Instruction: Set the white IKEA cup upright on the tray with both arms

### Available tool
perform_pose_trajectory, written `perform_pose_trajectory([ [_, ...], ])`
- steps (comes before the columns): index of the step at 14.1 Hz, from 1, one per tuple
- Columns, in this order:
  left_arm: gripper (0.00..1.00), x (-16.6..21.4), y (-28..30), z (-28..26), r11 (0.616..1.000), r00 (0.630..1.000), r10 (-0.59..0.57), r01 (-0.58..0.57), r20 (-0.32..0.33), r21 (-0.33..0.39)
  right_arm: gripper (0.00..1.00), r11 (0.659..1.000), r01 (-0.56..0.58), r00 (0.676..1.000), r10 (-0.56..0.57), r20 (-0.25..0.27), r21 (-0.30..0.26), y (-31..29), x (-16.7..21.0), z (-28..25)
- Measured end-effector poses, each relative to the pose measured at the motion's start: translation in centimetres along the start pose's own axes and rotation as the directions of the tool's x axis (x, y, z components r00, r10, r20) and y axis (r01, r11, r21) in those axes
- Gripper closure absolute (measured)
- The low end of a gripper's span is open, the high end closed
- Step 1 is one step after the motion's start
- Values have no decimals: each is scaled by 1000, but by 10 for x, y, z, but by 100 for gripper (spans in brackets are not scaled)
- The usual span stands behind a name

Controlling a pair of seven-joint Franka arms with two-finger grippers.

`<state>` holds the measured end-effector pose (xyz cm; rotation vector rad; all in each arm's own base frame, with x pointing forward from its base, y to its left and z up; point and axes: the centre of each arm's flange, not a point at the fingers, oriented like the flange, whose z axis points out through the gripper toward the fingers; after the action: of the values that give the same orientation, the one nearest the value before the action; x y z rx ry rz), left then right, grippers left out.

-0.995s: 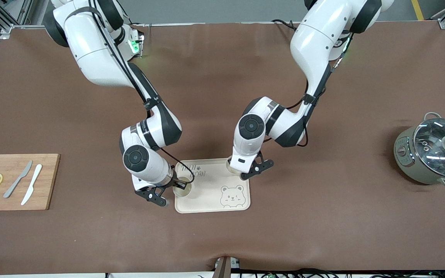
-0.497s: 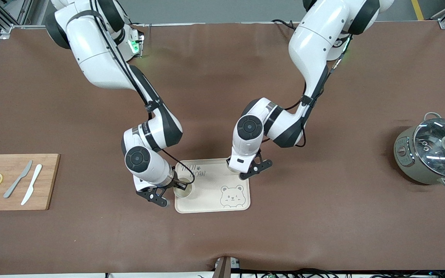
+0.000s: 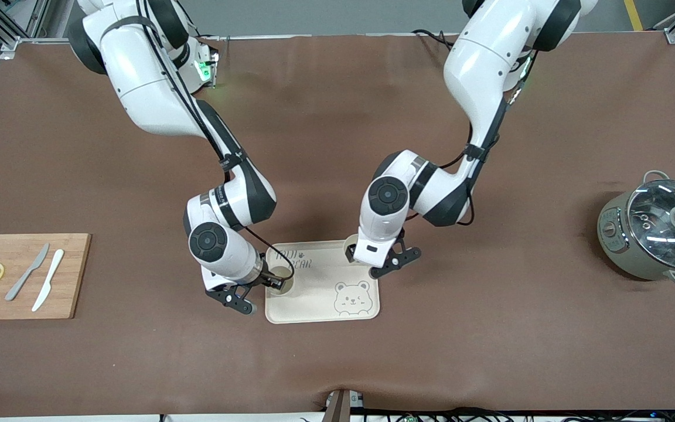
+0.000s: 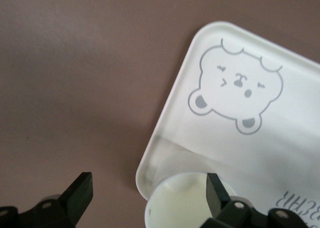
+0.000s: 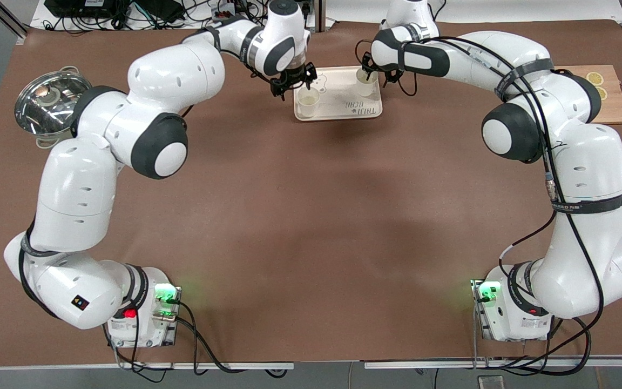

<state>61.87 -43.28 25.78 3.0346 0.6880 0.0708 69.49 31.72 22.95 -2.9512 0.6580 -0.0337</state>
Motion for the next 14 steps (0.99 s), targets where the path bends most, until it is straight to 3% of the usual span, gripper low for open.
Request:
perform_pose_trajectory([
  [3,0,25,-17,-28,999,1000,14,-14,-6,35,1,1000,6,1000,-6,5,-4,-2,0,-11],
  [6,0,39,-28,-61,999,999,29,-28,-16,43,0,998,34,998,-31,55,-52,-3,-4,-55],
  [14,0,129,-113,-142,977,979,205,-204,-5,54,0,973,198,969,-176,176,-121,70,-27,-315],
])
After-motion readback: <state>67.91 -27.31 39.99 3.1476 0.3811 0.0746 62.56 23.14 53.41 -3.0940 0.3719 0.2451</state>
